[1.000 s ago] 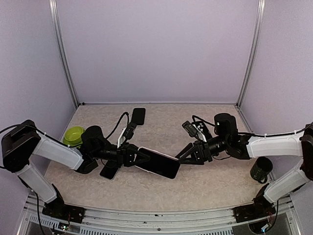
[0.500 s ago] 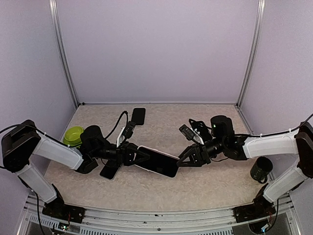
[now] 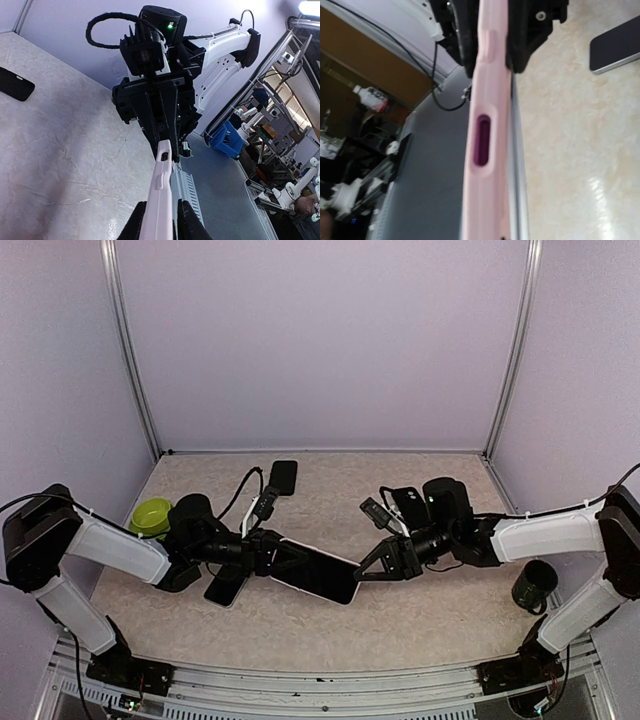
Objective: Put the phone into the phone case
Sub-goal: Press the bottom right corner of the phone case, then press the bottom left corner of the phone case.
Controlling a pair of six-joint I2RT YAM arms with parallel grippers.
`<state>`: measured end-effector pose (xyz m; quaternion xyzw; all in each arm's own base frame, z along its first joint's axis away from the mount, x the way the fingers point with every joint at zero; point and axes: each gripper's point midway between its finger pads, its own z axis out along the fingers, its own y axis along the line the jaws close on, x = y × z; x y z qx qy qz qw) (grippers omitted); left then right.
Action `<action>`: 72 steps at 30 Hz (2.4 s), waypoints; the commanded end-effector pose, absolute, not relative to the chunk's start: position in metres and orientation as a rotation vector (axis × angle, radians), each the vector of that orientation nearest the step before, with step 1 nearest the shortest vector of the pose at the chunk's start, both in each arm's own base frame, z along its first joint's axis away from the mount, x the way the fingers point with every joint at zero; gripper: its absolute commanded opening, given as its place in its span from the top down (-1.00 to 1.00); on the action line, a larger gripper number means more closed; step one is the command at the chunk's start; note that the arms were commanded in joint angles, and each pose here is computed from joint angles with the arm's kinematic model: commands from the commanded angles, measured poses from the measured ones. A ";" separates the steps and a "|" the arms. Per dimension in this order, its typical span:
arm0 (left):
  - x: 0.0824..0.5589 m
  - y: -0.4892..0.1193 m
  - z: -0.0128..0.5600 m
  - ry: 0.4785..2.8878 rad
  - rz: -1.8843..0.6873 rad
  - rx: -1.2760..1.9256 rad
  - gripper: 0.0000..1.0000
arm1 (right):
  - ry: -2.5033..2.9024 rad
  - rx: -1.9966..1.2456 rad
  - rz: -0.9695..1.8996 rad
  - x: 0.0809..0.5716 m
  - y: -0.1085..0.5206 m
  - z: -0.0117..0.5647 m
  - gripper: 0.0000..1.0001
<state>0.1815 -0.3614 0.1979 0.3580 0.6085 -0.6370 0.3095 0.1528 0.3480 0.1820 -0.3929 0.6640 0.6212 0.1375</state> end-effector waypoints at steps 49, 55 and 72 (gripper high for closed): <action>0.214 -0.334 0.234 1.483 -1.566 0.632 1.00 | 2.083 -0.801 1.545 0.207 0.357 0.169 -0.24; 0.215 -0.334 0.235 1.478 -1.572 0.616 1.00 | 2.072 -0.799 1.609 0.204 0.364 0.169 -0.21; 0.227 -0.329 0.226 1.518 -1.518 0.529 1.00 | 2.089 -0.825 1.619 0.199 0.380 0.170 1.00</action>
